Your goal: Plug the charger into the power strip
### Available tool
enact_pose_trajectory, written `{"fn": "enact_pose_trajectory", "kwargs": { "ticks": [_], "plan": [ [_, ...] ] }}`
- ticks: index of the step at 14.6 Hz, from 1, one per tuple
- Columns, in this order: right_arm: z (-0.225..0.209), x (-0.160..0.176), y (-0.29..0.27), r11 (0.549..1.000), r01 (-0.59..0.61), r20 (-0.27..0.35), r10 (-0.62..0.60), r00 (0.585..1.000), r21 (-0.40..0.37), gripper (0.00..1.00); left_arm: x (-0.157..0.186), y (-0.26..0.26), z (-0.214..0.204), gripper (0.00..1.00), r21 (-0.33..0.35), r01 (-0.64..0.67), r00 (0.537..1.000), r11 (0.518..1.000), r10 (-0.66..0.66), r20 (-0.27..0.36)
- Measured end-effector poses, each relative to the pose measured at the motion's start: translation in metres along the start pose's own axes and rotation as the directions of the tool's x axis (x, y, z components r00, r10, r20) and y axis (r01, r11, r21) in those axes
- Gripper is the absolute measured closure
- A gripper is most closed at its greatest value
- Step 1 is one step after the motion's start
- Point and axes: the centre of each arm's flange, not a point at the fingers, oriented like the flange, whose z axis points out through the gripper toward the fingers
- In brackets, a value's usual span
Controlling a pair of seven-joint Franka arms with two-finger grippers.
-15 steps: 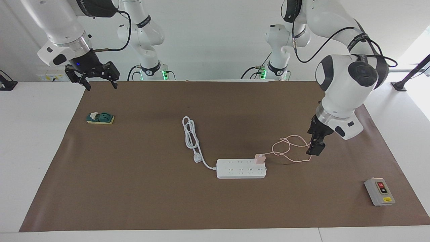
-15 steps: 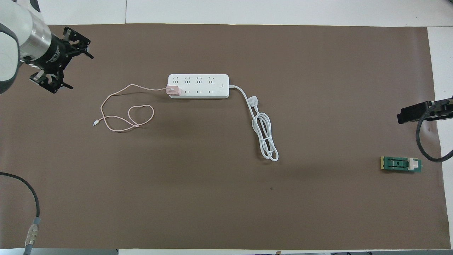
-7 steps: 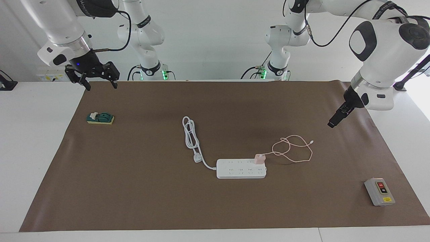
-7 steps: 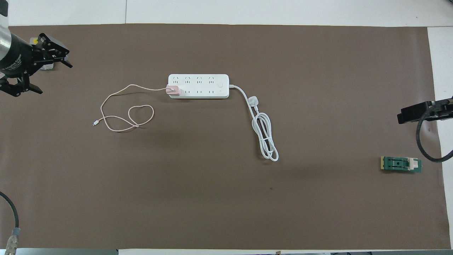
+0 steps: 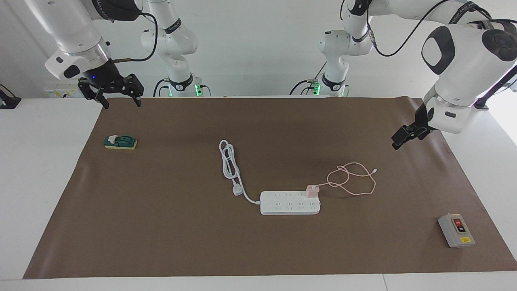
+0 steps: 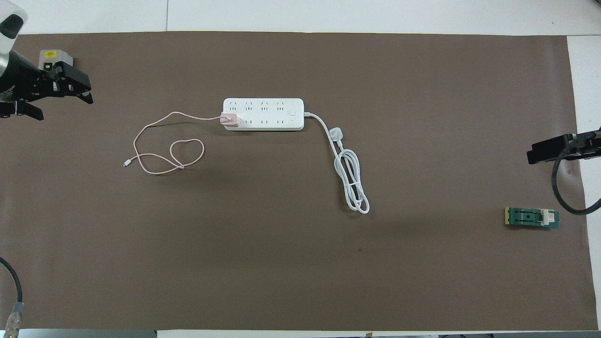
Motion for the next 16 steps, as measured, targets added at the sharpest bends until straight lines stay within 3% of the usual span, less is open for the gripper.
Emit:
{"fn": "enact_pose_trajectory", "kwargs": {
  "ticks": [5,9,16],
  "plan": [
    [0.000,0.000,0.000,1.000,0.000,0.000,0.000,1.000,0.000,0.00,-0.012,-0.022,-0.024,0.00,-0.005,-0.023,1.000,1.000,0.023,-0.018],
    [0.000,0.000,0.000,1.000,0.000,0.000,0.000,1.000,0.000,0.00,-0.036,-0.035,-0.046,0.00,-0.007,-0.027,1.000,1.000,0.027,0.005],
    [0.000,0.000,0.000,1.000,0.000,0.000,0.000,1.000,0.000,0.00,-0.064,-0.034,-0.046,0.00,-0.009,-0.068,0.997,0.998,0.068,0.035]
  ]
}}
